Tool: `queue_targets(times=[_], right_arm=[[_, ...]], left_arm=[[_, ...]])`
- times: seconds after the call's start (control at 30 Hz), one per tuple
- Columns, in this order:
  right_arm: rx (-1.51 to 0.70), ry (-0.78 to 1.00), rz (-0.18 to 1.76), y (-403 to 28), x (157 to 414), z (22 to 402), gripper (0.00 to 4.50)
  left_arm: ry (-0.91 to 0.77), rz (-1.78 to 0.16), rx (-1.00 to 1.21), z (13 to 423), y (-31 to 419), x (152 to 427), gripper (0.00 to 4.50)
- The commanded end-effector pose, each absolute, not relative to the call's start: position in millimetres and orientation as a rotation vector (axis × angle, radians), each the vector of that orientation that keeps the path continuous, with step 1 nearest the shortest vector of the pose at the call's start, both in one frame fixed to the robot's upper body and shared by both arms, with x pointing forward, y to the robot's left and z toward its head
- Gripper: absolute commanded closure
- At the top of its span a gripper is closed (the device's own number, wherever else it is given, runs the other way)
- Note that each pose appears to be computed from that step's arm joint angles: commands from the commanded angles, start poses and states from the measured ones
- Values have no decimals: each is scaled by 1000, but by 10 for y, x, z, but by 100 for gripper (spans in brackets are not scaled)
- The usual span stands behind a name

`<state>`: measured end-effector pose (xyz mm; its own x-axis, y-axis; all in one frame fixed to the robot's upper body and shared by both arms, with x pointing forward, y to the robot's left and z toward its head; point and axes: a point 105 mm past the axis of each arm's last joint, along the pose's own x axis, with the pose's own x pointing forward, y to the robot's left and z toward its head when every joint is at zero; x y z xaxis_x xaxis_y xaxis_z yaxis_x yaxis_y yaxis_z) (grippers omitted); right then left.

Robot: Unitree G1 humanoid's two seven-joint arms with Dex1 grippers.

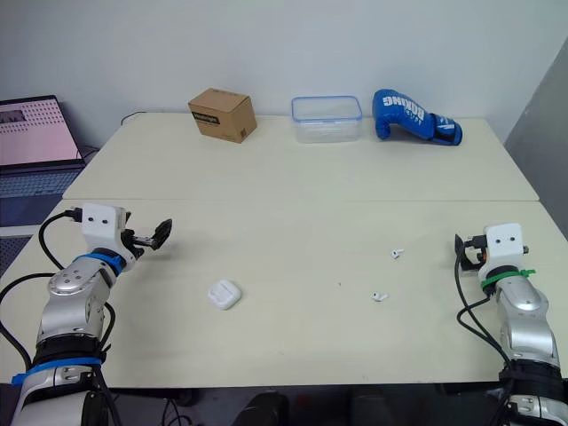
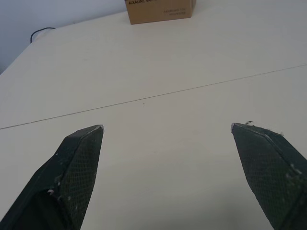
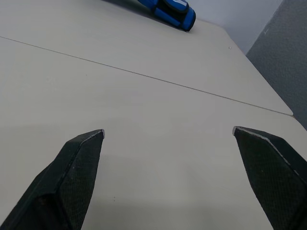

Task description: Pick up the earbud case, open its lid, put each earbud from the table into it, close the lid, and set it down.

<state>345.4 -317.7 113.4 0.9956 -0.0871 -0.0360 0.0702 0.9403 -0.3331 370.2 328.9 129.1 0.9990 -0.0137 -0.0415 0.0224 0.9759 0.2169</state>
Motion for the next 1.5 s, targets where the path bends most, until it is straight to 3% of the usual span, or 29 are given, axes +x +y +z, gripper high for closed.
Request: queue_targets(times=[0.03, 0.37, 0.47, 0.6, 0.73, 0.87, 1.07, 1.27, 1.5], right_arm=[[-369, -9, -104, -3252, 3426, 1325, 0], [-356, -8, -103, -3261, 3397, 1335, 0], [-348, -25, -49, -3172, 3470, 1422, 0], [-345, -68, 107, -2889, 3626, 1604, 0], [-219, -110, 580, -1996, 3720, 1822, 0], [-200, -91, 951, -1344, 3510, 1873, 0], [-207, -19, 1347, -707, 3022, 1849, 0], [-245, 30, 1486, -493, 2729, 1769, 0], [-253, 41, 1496, -479, 2646, 1779, 0]], left_arm=[[1, -27, 258, 1481, 3319, 3707, 3], [-43, -103, 196, 1579, 3242, 3671, 3], [-36, -227, 172, 1658, 3065, 3581, 3], [7, -404, 171, 1750, 2799, 3398, 3], [168, -717, 160, 1713, 2220, 2953, 3], [308, -803, 170, 1473, 2049, 2745, 3], [406, -802, 195, 1150, 1987, 2724, 3], [450, -786, 205, 975, 1994, 2763, 3], [497, -773, 226, 838, 2052, 2792, 3]])
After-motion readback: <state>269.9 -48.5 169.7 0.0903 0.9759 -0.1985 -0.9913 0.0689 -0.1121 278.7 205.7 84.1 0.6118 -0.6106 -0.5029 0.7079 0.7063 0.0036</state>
